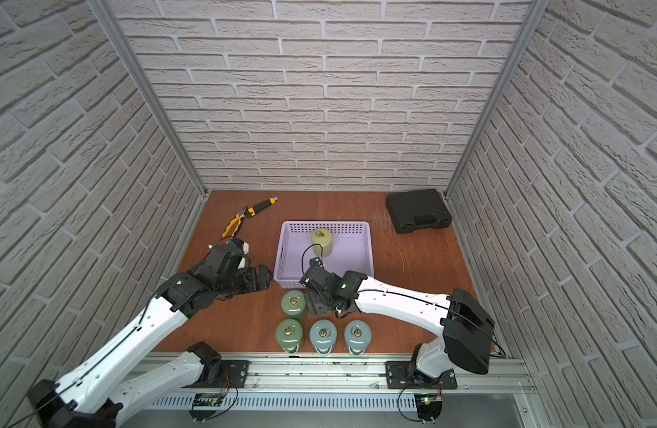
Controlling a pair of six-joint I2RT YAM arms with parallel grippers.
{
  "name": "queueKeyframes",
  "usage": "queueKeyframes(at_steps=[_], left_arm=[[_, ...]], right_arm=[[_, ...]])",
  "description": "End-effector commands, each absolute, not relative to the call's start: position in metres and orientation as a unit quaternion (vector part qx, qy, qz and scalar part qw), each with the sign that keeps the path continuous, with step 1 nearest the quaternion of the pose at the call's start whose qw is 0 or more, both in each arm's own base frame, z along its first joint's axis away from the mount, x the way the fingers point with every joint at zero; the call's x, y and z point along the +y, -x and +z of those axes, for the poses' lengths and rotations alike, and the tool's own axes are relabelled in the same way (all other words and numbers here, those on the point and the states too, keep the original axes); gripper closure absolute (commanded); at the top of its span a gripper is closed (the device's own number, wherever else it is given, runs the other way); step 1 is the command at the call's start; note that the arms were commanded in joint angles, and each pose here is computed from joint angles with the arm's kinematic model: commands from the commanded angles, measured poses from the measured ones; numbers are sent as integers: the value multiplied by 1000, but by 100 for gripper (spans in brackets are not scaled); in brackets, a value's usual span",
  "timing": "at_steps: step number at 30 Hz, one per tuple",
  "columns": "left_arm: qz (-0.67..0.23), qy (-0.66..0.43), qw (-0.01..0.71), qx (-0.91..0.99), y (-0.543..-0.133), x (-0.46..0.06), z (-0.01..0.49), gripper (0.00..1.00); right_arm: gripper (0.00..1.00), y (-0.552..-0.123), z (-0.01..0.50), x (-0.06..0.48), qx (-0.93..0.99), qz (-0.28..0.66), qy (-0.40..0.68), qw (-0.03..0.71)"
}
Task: Take the tea canister out of the basket
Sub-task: Place the tea canister at the center of the board.
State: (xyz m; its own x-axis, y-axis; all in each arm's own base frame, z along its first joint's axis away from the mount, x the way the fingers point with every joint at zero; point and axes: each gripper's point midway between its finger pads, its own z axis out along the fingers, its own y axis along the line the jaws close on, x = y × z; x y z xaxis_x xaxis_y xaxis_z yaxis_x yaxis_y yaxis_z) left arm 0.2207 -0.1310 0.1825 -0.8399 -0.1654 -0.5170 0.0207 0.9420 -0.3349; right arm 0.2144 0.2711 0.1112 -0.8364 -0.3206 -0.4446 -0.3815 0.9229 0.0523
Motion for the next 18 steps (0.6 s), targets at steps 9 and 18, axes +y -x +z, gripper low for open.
queueKeyframes(at_steps=[9, 18], left_arm=[[-159, 39, 281, 946, -216, -124, 183, 2], [-157, 41, 281, 946, -215, -122, 183, 2]], right_arm=[[57, -227, 108, 289, 954, 84, 148, 247], [56, -225, 96, 288, 959, 74, 145, 234]])
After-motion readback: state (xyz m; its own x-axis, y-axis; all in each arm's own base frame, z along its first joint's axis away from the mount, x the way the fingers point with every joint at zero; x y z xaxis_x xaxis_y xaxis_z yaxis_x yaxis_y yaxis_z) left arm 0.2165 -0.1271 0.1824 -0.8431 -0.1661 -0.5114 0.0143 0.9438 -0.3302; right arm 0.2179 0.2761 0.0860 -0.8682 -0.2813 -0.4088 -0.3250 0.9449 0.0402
